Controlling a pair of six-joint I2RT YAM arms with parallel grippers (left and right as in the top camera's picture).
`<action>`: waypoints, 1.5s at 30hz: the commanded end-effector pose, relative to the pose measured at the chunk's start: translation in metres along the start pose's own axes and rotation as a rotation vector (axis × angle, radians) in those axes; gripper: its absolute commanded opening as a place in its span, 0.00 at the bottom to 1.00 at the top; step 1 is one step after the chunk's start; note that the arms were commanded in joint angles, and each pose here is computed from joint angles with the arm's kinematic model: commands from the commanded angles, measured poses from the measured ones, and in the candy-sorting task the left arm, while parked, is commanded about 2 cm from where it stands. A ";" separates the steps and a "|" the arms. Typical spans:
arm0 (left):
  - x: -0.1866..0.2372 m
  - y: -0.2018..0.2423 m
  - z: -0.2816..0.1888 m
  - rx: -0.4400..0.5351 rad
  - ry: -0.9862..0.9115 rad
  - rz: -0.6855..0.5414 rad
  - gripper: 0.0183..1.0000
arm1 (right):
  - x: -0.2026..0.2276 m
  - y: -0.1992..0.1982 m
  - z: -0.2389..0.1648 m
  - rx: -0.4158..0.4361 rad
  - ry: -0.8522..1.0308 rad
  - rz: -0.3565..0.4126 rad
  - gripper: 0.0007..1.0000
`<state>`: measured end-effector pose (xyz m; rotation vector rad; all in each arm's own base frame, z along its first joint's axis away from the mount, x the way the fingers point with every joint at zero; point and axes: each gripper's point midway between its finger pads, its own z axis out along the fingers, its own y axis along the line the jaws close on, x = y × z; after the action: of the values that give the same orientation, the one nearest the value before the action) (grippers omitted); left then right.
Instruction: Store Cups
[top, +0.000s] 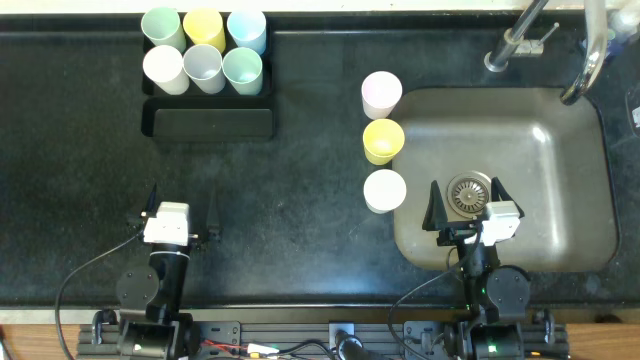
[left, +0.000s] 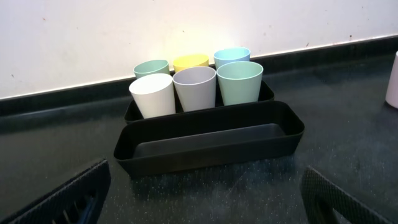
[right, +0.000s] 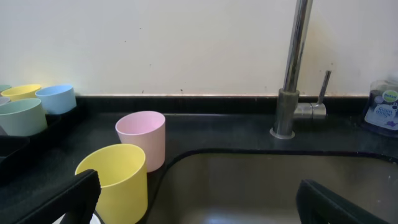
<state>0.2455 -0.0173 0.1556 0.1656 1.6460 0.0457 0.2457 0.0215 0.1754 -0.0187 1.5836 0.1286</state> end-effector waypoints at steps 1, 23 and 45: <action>0.000 0.000 0.000 -0.002 -0.004 -0.008 1.00 | 0.004 0.002 0.000 -0.011 0.001 -0.004 1.00; 0.000 0.000 0.000 -0.002 -0.004 -0.008 1.00 | 0.004 0.002 0.000 -0.011 0.001 -0.004 1.00; -0.014 -0.003 -0.002 0.027 -0.020 -0.008 1.00 | 0.004 0.002 0.000 -0.011 0.000 -0.004 1.00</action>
<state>0.2455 -0.0175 0.1560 0.1667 1.6455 0.0445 0.2457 0.0215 0.1754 -0.0187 1.5836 0.1280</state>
